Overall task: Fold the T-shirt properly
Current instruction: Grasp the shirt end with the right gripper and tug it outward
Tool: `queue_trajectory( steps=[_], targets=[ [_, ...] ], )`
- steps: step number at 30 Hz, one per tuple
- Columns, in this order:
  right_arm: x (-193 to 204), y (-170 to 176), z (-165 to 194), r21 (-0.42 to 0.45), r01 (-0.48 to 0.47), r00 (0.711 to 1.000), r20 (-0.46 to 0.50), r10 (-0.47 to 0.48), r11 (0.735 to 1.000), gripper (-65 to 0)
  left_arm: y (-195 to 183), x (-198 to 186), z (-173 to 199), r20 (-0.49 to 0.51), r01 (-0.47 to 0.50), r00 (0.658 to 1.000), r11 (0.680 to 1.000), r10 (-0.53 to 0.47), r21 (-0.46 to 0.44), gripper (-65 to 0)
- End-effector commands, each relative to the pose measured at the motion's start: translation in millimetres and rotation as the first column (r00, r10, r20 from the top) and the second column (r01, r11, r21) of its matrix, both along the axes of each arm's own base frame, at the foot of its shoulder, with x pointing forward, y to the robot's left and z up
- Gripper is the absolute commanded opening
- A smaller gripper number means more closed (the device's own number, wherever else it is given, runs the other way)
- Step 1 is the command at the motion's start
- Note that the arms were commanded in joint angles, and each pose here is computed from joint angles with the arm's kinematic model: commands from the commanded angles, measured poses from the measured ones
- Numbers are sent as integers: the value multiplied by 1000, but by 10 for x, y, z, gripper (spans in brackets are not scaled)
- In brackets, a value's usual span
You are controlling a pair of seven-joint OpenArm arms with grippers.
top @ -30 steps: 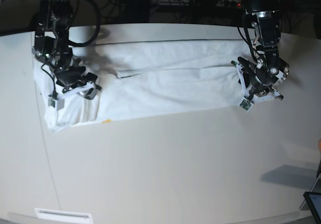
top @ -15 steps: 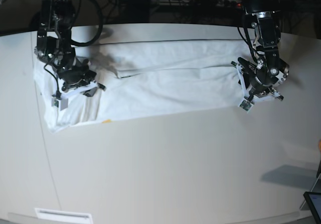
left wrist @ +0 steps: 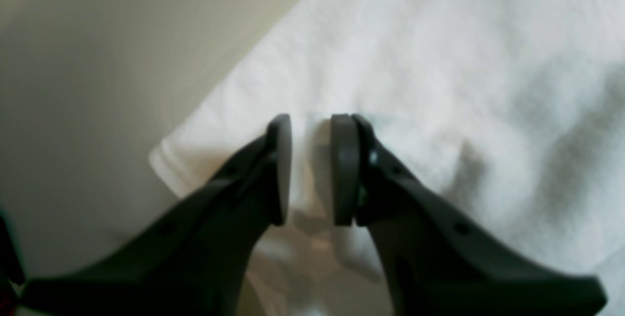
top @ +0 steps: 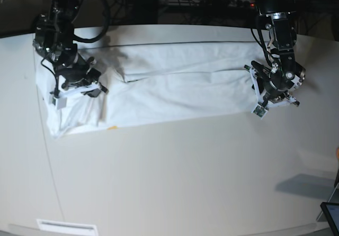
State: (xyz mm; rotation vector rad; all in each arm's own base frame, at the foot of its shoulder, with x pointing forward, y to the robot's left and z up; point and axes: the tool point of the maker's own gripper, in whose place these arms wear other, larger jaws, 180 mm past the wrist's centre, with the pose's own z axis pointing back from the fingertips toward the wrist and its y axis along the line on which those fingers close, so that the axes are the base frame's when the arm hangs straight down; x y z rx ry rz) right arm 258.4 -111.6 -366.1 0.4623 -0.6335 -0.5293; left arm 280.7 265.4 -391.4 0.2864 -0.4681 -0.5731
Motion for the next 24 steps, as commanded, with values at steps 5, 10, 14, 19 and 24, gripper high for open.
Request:
queue_trajectory(
  steps=[5,10,14,19,24],
  targets=[
    [-26,-29,74,48,24,999,23,-25,999,-630,39,91,116,35,7,999,1000,-7,13,-509],
    [-77,-30,57,47,24,1000,15,-25,999,-630,34,91,114,34,8,999,1000,-9,13,-509],
    [-102,-77,55,38,49,998,26,-50,998,-630,34,91,114,34,8,999,1000,-9,13,-509],
    [-199,-255,-15,26,152,988,-14,-152,988,-630,31,90,108,32,9,999,1000,-10,12,-509],
    [-248,-294,-30,17,170,985,-16,-170,985,-630,20,96,109,32,13,999,1000,-14,14,-509]
  ],
)
